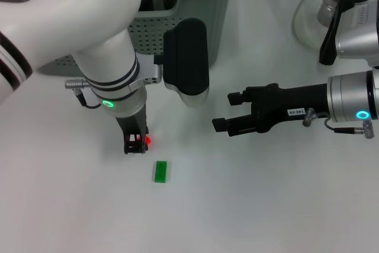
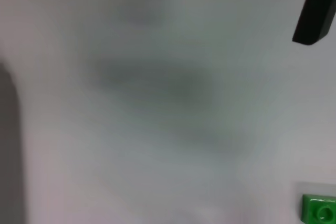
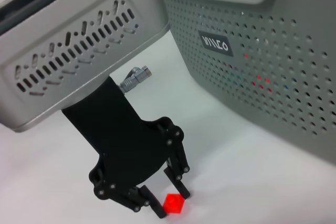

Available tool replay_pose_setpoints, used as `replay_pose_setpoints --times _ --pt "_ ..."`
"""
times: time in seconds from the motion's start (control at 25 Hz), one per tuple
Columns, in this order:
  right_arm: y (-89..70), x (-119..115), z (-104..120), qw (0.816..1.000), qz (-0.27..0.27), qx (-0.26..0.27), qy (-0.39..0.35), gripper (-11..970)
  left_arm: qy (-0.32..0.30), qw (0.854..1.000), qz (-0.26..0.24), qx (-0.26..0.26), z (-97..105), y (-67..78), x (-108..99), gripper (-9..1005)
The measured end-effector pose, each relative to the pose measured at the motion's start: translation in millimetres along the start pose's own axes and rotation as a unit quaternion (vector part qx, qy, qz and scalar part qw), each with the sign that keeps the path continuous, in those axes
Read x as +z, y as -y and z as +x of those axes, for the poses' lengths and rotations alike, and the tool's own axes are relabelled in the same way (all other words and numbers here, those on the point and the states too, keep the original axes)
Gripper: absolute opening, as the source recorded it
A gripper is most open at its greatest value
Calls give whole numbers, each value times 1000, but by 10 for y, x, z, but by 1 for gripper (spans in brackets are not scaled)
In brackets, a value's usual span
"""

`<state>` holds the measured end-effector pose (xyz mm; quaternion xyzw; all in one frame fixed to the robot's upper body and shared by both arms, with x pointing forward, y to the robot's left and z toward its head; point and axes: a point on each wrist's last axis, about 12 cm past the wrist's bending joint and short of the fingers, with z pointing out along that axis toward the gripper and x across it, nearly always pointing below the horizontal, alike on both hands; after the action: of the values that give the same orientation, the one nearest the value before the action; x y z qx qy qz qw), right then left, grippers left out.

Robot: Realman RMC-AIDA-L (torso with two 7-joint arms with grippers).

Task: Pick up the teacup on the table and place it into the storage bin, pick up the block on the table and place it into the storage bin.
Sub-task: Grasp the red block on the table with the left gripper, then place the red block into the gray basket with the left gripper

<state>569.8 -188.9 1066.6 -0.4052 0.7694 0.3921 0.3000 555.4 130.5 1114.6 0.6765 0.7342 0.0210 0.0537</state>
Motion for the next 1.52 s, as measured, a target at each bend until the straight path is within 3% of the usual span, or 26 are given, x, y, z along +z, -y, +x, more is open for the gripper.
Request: replay_pose_setpoints --times 0.24,0.36,0.44,0.52,0.64,0.72,0.84,1.08,1.32,1.4,1.52 --pt "6 -8 -6 1000 1 -1 1 914 5 1000 6 -5 4 -5 -114 258" --pt "11 -15 -4 1000 3 0 3 914 39 999 24 -27 47 -33 -335 259" --pt "14 -22 1 1000 4 0 3 913 104 992 32 -68 163 -133 -646 260" --pt "19 -33 9 1000 5 0 3 913 176 977 26 -117 349 -276 -961 261" --pt "22 -39 14 1000 6 -1 3 913 279 937 -3 -212 794 -562 -1404 262" --pt "23 -41 18 1000 6 -2 3 913 317 913 -18 -256 1057 -703 -1589 263" --pt "23 -43 22 1000 6 -3 2 913 342 891 -46 -296 1355 -867 -1748 264" --pt "17 -34 24 1000 5 -5 1 912 349 868 -84 -343 1463 -1140 -1701 267" --pt "8 -37 33 1000 1 -4 0 912 324 878 -101 -337 1396 -1190 -1624 375" --pt "10 -43 39 1000 2 -3 0 913 326 890 -85 -307 1330 -1099 -1660 418" --pt "13 -49 42 1000 2 0 0 913 330 917 -38 -218 1157 -833 -1698 482"
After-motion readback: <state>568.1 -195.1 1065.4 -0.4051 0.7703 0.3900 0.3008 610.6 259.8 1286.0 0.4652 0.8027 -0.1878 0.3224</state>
